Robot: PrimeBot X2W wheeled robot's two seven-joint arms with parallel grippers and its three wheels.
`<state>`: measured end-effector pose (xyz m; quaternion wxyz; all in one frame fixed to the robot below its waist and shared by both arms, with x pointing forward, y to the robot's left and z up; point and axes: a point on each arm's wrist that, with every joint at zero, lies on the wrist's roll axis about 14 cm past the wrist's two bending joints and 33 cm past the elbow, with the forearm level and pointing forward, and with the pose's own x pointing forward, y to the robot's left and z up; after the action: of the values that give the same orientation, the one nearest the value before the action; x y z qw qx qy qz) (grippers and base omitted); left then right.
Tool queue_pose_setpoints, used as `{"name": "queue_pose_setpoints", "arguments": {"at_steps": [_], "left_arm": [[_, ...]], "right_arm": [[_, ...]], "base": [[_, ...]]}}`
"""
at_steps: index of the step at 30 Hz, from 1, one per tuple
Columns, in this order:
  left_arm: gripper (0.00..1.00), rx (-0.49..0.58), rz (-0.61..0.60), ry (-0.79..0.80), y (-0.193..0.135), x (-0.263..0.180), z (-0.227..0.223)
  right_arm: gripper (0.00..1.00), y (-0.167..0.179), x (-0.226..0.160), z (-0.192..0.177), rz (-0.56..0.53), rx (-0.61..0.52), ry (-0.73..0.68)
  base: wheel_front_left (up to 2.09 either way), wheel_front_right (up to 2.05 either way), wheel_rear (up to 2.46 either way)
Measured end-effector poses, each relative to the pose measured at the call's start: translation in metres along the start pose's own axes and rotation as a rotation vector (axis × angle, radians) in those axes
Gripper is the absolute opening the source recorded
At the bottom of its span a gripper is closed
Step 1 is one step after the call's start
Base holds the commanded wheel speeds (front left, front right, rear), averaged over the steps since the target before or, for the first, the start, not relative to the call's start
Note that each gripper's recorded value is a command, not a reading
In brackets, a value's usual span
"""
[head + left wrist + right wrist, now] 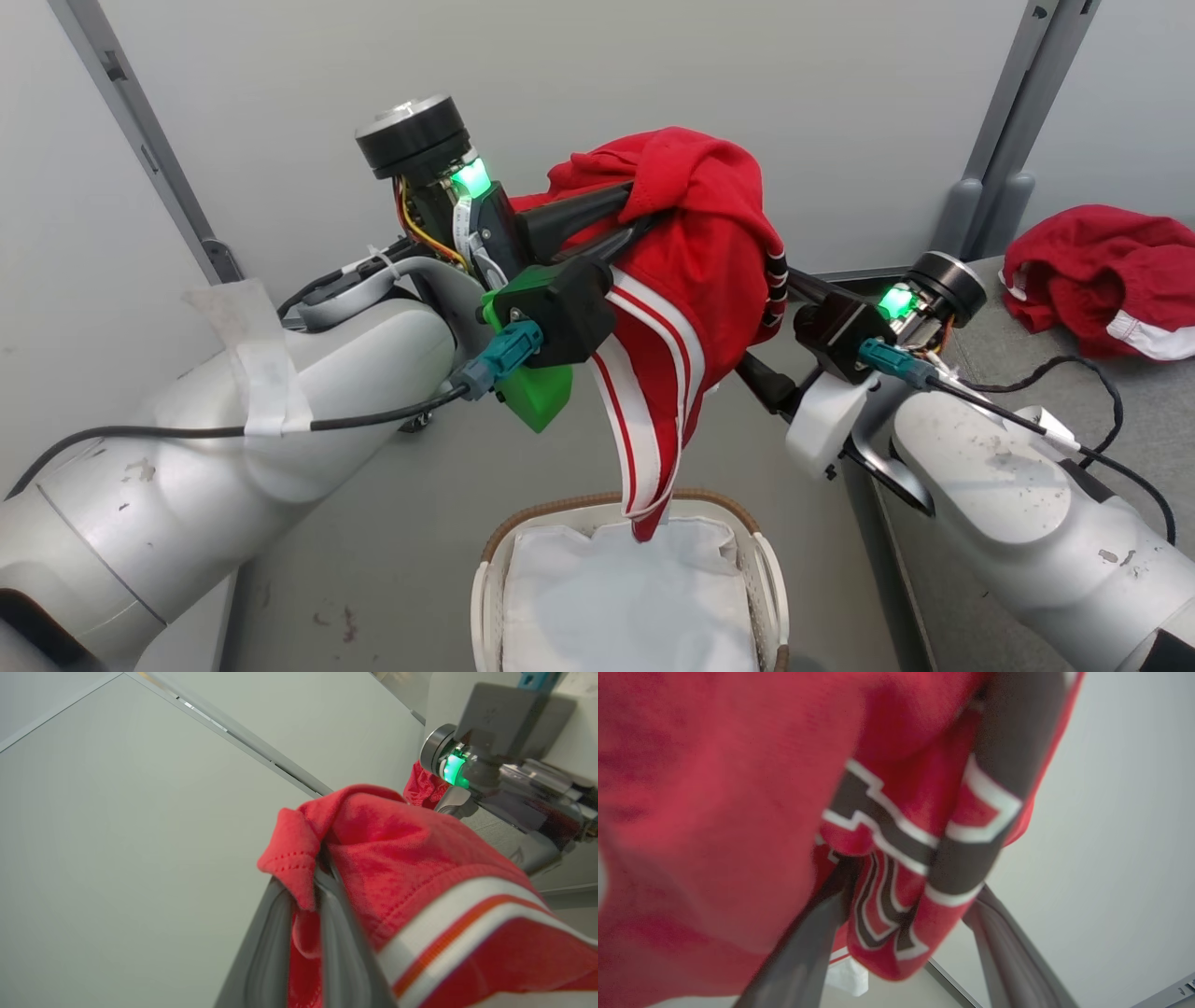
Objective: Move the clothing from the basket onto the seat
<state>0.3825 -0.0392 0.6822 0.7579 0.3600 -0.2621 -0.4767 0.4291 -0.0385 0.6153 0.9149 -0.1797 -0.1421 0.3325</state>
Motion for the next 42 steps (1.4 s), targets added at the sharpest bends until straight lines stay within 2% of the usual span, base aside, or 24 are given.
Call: {"name": "queue_pose_setpoints", "arguments": {"at_steps": [1, 2, 4, 5, 6, 7, 11, 19, 20, 21, 22, 23, 24, 25, 34, 42], "left_arm": [[0.00, -0.004, -0.003, 0.000, -0.001, 0.000, 0.000], [0.00, -0.006, -0.004, 0.000, -0.002, 0.000, 0.000], [0.00, -0.014, -0.008, 0.001, -0.003, 0.001, -0.001], [0.00, -0.017, -0.009, 0.001, -0.004, 0.001, -0.001], [0.00, -0.020, -0.010, 0.002, -0.005, 0.001, -0.002], [0.00, -0.027, -0.010, 0.004, -0.005, 0.001, -0.003], [0.00, -0.053, -0.003, 0.018, -0.006, -0.001, -0.010], [0.00, -0.169, 0.054, 0.039, -0.005, -0.008, -0.026], [0.04, -0.194, 0.073, 0.037, -0.004, -0.009, -0.027], [0.21, -0.225, 0.091, 0.035, -0.003, -0.010, -0.029], [0.28, -0.255, 0.106, 0.038, -0.005, -0.012, -0.032], [0.62, -0.280, 0.116, 0.040, -0.007, -0.013, -0.035], [0.87, -0.315, 0.131, 0.041, -0.010, -0.015, -0.038], [1.00, -0.354, 0.145, 0.044, -0.014, -0.016, -0.041], [1.00, -0.668, 0.271, 0.037, -0.054, -0.018, -0.057], [1.00, -0.895, 0.393, 0.068, -0.093, -0.027, -0.073]], "right_arm": [[1.00, 0.006, 0.002, 0.001, 0.021, 0.005, -0.002], [0.95, 0.009, 0.003, 0.003, 0.032, 0.013, -0.005], [0.37, 0.016, 0.007, 0.006, 0.055, 0.034, -0.014], [0.29, 0.019, 0.009, 0.008, 0.064, 0.044, -0.019], [0.09, 0.021, 0.009, 0.008, 0.068, 0.049, -0.020], [0.00, 0.022, 0.010, 0.009, 0.072, 0.054, -0.022], [0.00, 0.017, 0.013, 0.011, 0.057, 0.073, -0.031], [0.00, -0.009, 0.010, 0.011, -0.042, 0.115, -0.050], [0.00, -0.013, 0.008, 0.010, -0.058, 0.118, -0.051], [0.00, -0.016, 0.007, 0.009, -0.074, 0.123, -0.051], [0.00, -0.019, 0.006, 0.008, -0.087, 0.130, -0.052], [0.00, -0.021, 0.005, 0.007, -0.098, 0.132, -0.051], [0.00, -0.024, 0.004, 0.006, -0.112, 0.133, -0.050], [0.00, -0.028, 0.002, 0.005, -0.128, 0.136, -0.050], [0.00, -0.051, -0.009, -0.008, -0.225, 0.153, -0.034], [0.00, -0.076, -0.027, -0.024, -0.311, 0.158, -0.001]], "base": [[0.00, 0.00, 0.00], [0.00, 0.00, 0.00], [0.00, 0.00, 0.00], [0.00, 0.00, 0.00], [0.00, 0.00, 0.00], [0.00, 0.00, 0.00], [0.00, 0.00, 0.00], [0.00, 0.00, 0.00], [0.00, 0.00, 0.00], [0.00, 0.00, 0.00], [0.00, 0.00, 0.00], [0.00, 0.00, 0.00], [0.00, 0.00, 0.00], [0.00, 0.00, 0.00], [0.00, 0.00, 0.00], [0.00, 0.00, 0.00]]}}
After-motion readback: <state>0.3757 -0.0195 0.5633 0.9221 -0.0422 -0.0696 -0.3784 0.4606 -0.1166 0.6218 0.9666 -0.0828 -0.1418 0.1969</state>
